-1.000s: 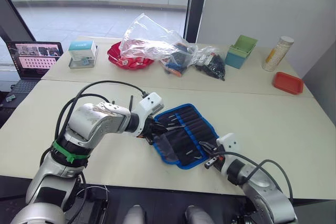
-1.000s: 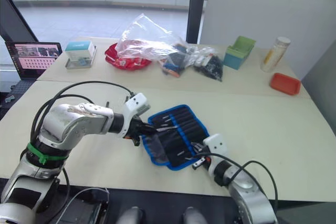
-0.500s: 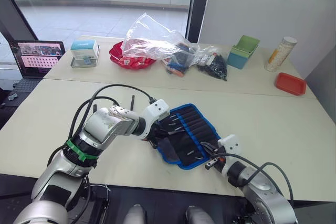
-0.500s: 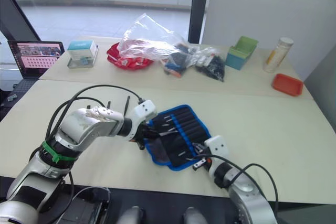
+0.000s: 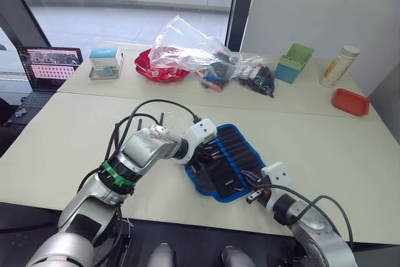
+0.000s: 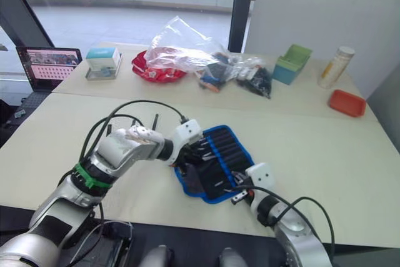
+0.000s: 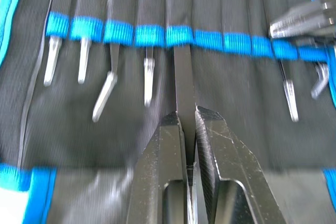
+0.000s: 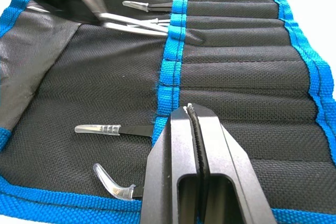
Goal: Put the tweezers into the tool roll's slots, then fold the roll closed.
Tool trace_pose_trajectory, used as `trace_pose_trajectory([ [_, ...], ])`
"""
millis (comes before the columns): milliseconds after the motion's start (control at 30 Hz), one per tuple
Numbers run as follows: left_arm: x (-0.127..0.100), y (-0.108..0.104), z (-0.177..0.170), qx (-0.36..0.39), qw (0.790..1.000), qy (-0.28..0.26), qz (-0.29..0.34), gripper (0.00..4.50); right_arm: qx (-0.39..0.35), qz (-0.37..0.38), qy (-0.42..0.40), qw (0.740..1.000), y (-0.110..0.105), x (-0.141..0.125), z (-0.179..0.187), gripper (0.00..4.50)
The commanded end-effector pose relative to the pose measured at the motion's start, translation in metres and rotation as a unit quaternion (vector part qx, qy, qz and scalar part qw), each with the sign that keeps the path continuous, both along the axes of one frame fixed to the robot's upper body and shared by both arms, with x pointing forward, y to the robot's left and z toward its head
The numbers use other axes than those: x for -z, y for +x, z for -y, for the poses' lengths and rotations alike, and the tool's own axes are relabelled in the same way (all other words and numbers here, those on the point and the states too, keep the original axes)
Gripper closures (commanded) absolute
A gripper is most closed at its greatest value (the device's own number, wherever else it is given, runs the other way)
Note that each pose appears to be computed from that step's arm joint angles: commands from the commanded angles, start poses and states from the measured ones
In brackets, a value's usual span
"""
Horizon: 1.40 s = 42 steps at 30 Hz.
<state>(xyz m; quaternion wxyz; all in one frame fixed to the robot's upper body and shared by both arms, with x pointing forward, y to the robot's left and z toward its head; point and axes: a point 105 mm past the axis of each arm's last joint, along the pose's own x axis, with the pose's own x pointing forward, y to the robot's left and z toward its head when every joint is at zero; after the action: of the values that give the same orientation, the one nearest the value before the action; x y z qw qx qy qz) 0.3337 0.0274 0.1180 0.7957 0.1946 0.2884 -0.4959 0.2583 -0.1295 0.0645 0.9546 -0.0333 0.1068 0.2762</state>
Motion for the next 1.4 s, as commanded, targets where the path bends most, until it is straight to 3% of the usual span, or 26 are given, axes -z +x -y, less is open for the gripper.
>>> trace_pose_trajectory([
  [33, -0.007, 0.01, 0.019, 0.018, 0.999, -0.007, 0.041, 4.48, -0.022, -0.056, -0.004, 0.998, -0.015, 0.023, -0.008, 4.5],
  [200, 0.002, 0.022, 0.038, 0.025, 0.997, -0.004, 0.074, 4.48, -0.029, -0.062, -0.005, 0.998, -0.017, 0.025, -0.009, 4.5],
  [400, 0.03, 0.022, 0.044, 0.035, 0.997, 0.007, 0.072, 4.48, -0.041, -0.067, -0.006, 0.997, -0.018, 0.025, -0.012, 4.5],
  [600, 0.031, 0.019, 0.037, 0.027, 0.997, -0.005, 0.066, 4.48, -0.038, -0.067, -0.007, 0.997, -0.017, 0.026, -0.01, 4.5],
  [667, 0.025, 0.021, 0.035, 0.02, 0.997, -0.016, 0.072, 3.6, -0.036, -0.067, -0.009, 0.997, -0.016, 0.027, -0.01, 4.5],
  [733, 0.018, 0.023, 0.034, 0.021, 0.996, -0.028, 0.079, 3.01, -0.034, -0.067, -0.011, 0.997, -0.015, 0.028, -0.009, 4.5],
  [933, -0.039, 0.024, 0.006, 0.023, 0.989, -0.08, 0.125, 1.02, -0.023, -0.08, -0.029, 0.996, -0.011, 0.035, -0.006, 4.5],
  [1033, -0.056, 0.023, -0.013, 0.005, 0.983, -0.119, 0.143, 0.05, -0.026, -0.083, -0.032, 0.996, -0.01, 0.036, -0.007, 4.5],
  [1133, -0.066, 0.026, -0.052, -0.052, 0.971, -0.154, 0.178, 0.01, -0.028, -0.083, -0.033, 0.996, -0.008, 0.037, -0.008, 4.5],
  [1233, -0.073, 0.025, -0.099, -0.13, 0.94, -0.18, 0.257, 0.01, -0.033, -0.082, -0.033, 0.996, -0.006, 0.036, -0.008, 4.5],
  [1400, -0.059, 0.005, -0.14, -0.221, 0.924, -0.191, 0.247, 0.01, -0.042, -0.082, -0.037, 0.995, -0.005, 0.036, -0.007, 4.5],
])
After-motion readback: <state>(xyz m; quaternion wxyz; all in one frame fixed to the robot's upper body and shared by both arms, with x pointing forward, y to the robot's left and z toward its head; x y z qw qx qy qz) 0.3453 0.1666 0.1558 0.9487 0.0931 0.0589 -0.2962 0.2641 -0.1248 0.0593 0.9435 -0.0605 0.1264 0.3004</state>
